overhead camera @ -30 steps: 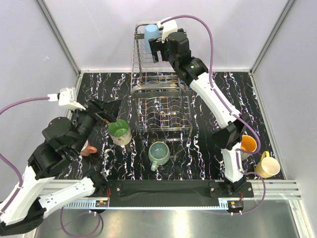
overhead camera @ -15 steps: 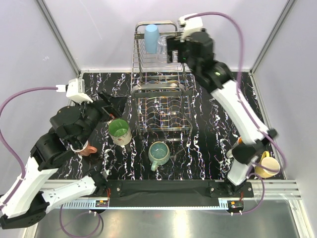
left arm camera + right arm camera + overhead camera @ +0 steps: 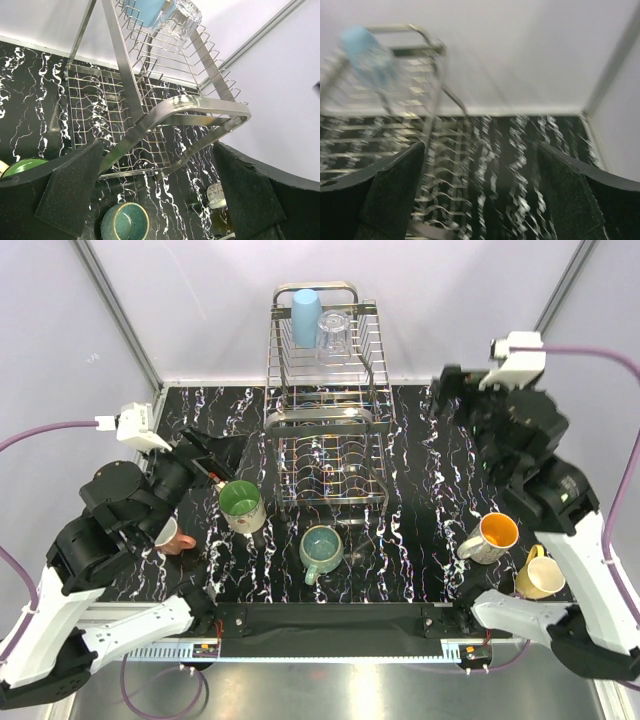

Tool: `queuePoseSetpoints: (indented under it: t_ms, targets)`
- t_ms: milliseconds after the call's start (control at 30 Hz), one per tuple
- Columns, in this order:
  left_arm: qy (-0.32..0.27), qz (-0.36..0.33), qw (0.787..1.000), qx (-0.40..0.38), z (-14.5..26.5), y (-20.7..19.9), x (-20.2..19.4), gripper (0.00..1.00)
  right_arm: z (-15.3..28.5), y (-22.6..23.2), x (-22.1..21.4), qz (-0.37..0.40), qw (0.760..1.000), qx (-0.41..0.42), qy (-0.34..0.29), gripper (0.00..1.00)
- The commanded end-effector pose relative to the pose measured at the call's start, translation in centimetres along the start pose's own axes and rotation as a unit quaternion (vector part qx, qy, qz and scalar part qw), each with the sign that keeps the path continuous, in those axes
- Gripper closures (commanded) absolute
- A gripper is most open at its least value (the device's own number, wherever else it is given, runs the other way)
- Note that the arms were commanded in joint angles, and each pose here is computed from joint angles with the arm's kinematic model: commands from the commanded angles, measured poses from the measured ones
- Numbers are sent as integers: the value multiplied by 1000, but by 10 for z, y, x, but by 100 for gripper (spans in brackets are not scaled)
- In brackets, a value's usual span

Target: Load the cups into the dish rack

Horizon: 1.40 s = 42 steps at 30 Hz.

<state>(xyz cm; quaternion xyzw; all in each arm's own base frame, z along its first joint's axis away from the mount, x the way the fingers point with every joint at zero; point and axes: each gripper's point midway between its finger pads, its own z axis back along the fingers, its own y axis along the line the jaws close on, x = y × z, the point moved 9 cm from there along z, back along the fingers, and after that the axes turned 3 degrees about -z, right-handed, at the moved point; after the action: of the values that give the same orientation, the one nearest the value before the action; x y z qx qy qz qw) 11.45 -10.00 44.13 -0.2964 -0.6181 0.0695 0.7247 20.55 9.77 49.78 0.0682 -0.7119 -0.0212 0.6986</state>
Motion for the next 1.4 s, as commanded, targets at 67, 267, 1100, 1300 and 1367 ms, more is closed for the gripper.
queuePoseSetpoints:
  t_ms: [67,267,1100,1300,1367]
  targets:
    - [-17,-1,1000,18,-4,3,0,1,25,-47,-48,58,984,-159,52,0]
    - [-19,-16,998,58,-3,15,-3,1,56,-79,-71,61,970,-222,80,0]
    - [64,-26,997,40,-7,22,-43,1,14,-171,-183,-132,847,-420,299,16]
    - [54,-15,998,-4,6,21,-38,1,27,-219,-181,-180,777,-541,266,25]
    - [51,-19,998,-12,10,21,-36,1,36,-236,-184,-197,743,-591,243,26]
